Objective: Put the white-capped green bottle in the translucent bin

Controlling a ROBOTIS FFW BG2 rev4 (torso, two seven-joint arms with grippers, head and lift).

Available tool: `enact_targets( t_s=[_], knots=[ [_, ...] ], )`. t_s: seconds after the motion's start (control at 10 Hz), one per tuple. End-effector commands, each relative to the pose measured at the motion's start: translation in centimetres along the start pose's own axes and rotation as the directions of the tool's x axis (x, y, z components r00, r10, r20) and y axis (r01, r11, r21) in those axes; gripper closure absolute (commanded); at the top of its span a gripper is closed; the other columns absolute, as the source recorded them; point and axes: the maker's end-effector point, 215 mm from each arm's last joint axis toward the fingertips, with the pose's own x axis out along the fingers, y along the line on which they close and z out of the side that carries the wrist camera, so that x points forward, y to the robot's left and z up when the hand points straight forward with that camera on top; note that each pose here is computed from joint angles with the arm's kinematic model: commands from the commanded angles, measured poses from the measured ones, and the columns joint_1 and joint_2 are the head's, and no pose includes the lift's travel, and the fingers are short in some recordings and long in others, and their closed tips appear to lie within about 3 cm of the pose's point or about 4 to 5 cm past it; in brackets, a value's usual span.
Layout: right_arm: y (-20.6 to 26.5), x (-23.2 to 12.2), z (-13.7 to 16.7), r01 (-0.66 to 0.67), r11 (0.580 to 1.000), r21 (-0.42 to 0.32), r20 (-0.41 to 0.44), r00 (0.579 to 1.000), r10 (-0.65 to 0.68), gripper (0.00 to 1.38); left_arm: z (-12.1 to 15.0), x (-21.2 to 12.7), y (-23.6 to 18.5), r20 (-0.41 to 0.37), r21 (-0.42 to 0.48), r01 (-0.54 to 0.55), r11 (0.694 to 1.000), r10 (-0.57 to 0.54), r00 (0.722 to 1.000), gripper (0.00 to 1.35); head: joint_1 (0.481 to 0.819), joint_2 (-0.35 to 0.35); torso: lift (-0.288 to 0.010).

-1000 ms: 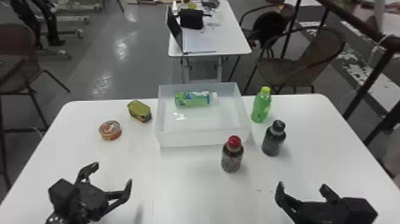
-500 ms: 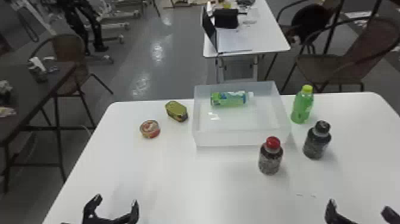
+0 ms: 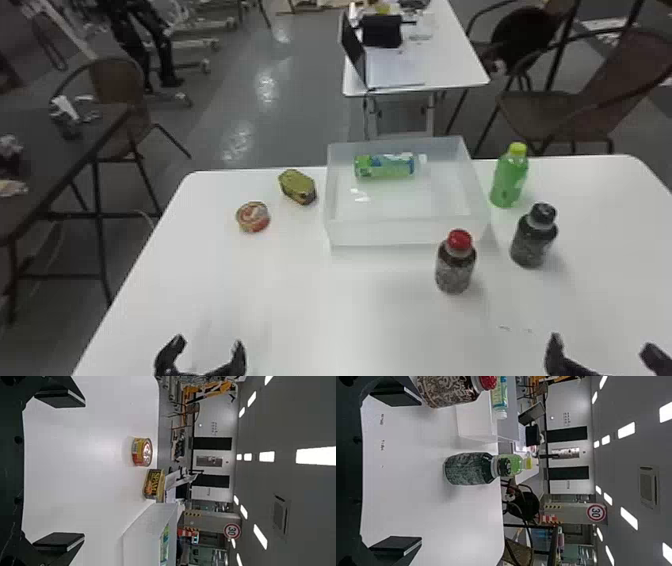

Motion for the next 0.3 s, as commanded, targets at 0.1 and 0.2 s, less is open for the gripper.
enact_targets(
  t_s=[0.1,0.2],
  knots=[
    [-0.29,-0.15,0.00,-0.007,1.000,-0.009,-0.004,1.000,0.007,0.07,0.39,0.67,-0.56,0.014,-0.016,0.004,1.000,-0.004,1.000,0.12,0.695,0.162,-0.073],
    [-0.21,0.05,0.19,-0.008,1.000,-0.009,0.000,1.000,0.008,0.07,0.31,0.62,-0.61,0.012,-0.017,0.004,1.000,-0.004,1.000,0.12,0.695,0.157,-0.073]
  ],
)
